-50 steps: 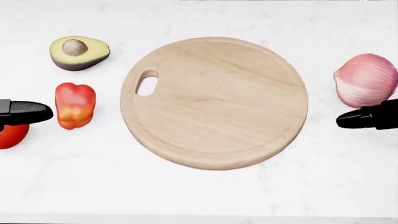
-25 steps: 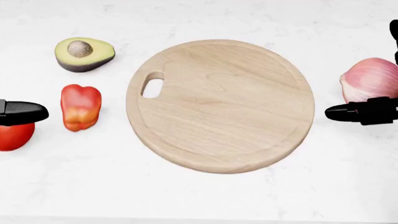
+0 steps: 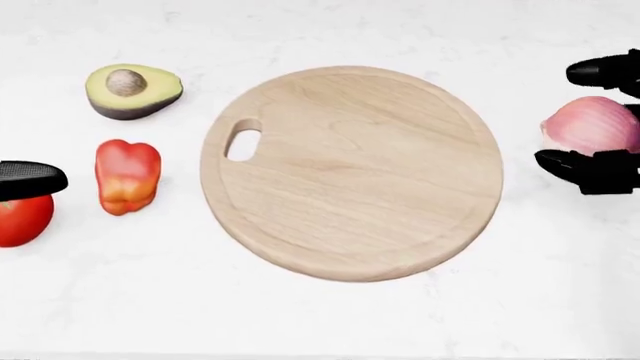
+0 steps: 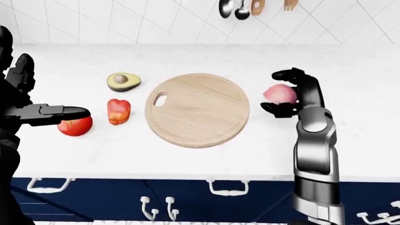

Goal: Place the avocado, onion, tomato and bell pepper on the cutting board.

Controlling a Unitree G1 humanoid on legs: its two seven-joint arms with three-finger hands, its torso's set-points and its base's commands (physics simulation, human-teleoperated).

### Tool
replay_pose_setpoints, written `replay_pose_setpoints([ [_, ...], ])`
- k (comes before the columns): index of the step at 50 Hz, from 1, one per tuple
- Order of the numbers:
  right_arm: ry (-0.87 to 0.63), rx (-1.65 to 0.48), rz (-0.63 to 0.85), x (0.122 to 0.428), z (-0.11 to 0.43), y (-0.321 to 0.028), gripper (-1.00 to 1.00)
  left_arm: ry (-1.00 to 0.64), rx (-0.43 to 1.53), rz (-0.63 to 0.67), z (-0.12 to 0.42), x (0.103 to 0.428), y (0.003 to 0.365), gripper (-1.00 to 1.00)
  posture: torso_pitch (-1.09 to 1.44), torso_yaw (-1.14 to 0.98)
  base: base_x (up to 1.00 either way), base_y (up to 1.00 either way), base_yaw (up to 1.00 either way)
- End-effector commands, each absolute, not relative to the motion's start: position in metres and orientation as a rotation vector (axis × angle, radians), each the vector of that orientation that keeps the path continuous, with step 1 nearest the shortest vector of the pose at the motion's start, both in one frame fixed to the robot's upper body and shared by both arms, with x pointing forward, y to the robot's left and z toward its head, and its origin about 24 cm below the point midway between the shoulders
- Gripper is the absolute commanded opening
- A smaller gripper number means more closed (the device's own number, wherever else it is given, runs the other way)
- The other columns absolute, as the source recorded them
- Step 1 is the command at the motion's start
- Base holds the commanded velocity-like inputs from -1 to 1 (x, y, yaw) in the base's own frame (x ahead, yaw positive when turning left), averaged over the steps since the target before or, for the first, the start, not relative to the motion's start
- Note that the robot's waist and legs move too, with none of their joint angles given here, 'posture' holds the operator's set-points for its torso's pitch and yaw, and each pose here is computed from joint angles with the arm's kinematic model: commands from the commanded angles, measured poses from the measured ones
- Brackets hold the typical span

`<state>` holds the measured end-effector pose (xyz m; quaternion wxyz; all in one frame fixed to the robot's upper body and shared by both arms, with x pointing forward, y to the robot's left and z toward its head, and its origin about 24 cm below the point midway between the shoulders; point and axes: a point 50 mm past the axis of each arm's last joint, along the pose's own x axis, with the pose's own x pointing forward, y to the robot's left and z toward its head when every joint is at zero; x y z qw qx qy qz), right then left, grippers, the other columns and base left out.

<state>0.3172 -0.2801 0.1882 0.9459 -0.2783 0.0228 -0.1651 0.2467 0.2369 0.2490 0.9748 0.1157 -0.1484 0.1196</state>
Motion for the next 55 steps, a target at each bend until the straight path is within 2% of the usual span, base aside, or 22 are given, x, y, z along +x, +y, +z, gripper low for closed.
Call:
replay_pose_setpoints([
  [1,-0.053,-0.591,-0.356,0.315,0.212,-0.278,-0.13,-0.378,0.251,0.251,0.263,0.241,0.236,1.00,0.00,0.00,0.00,0.00,0.00],
  [6,-0.067,-0.597,-0.351,0.311,0.217,-0.277,-0.40,-0.381,0.252,0.251,0.264,0.240,0.236,1.00,0.00,0.00,0.00,0.00,0.00],
  [13,-0.101,-0.613,-0.334,0.312,0.226,-0.270,-0.53,-0.379,0.251,0.253,0.263,0.240,0.236,1.00,0.00,0.00,0.00,0.00,0.00],
  [25,-0.193,-0.571,-0.279,0.321,0.253,-0.246,-0.55,-0.373,0.249,0.259,0.259,0.240,0.237,1.00,0.00,0.00,0.00,0.00,0.00],
  [30,-0.233,-0.541,-0.228,0.337,0.263,-0.228,-0.55,-0.374,0.249,0.257,0.260,0.239,0.238,1.00,0.00,0.00,0.00,0.00,0.00],
  [45,-0.256,-0.498,-0.121,0.380,0.252,-0.183,-0.54,-0.375,0.249,0.260,0.261,0.239,0.238,1.00,0.00,0.00,0.00,0.00,0.00],
  [55,-0.254,-0.482,-0.113,0.389,0.243,-0.173,-0.47,-0.375,0.250,0.263,0.261,0.238,0.239,1.00,0.00,0.00,0.00,0.00,0.00],
])
